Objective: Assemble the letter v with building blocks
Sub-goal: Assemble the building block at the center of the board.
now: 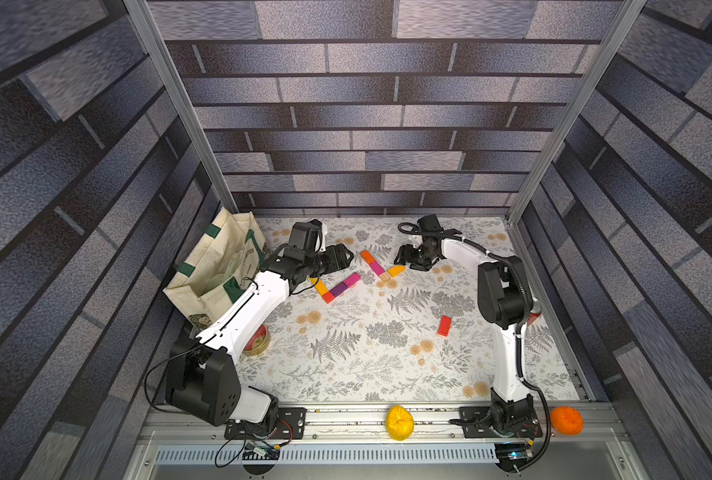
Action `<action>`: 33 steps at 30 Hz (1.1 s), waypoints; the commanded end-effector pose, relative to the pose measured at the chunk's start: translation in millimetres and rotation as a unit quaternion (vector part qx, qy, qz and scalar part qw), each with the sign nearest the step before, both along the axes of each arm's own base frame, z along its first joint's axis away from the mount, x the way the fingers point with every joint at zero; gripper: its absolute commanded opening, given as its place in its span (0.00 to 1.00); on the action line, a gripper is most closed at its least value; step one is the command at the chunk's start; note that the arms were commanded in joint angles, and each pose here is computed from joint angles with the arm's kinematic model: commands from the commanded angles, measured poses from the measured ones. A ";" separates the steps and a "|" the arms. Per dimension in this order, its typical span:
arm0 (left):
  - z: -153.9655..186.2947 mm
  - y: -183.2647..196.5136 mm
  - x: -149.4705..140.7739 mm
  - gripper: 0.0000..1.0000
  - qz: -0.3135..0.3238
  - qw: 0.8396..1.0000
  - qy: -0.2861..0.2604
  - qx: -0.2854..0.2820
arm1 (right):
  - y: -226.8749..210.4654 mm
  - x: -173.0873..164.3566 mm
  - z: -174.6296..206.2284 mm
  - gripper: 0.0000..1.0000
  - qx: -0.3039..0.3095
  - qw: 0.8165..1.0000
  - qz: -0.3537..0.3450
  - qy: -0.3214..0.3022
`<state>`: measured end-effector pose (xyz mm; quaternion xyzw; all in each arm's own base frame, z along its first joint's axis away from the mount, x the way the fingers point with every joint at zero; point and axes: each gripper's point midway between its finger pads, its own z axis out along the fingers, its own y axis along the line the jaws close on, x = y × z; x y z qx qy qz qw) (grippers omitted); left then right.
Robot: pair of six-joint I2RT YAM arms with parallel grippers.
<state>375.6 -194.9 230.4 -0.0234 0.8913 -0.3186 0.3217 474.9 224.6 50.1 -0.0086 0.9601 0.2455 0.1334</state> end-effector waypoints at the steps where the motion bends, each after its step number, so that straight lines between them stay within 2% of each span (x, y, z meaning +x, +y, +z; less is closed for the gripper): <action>1: 6.0 -6.5 -0.9 0.80 -0.015 1.000 -0.003 -0.002 | 2.6 6.5 -5.0 0.71 0.017 1.000 0.001 0.004; 33: -2.9 -20.4 -7.6 0.80 -0.034 0.999 0.004 0.014 | 6.2 8.5 -28.9 0.73 0.037 0.999 0.016 0.028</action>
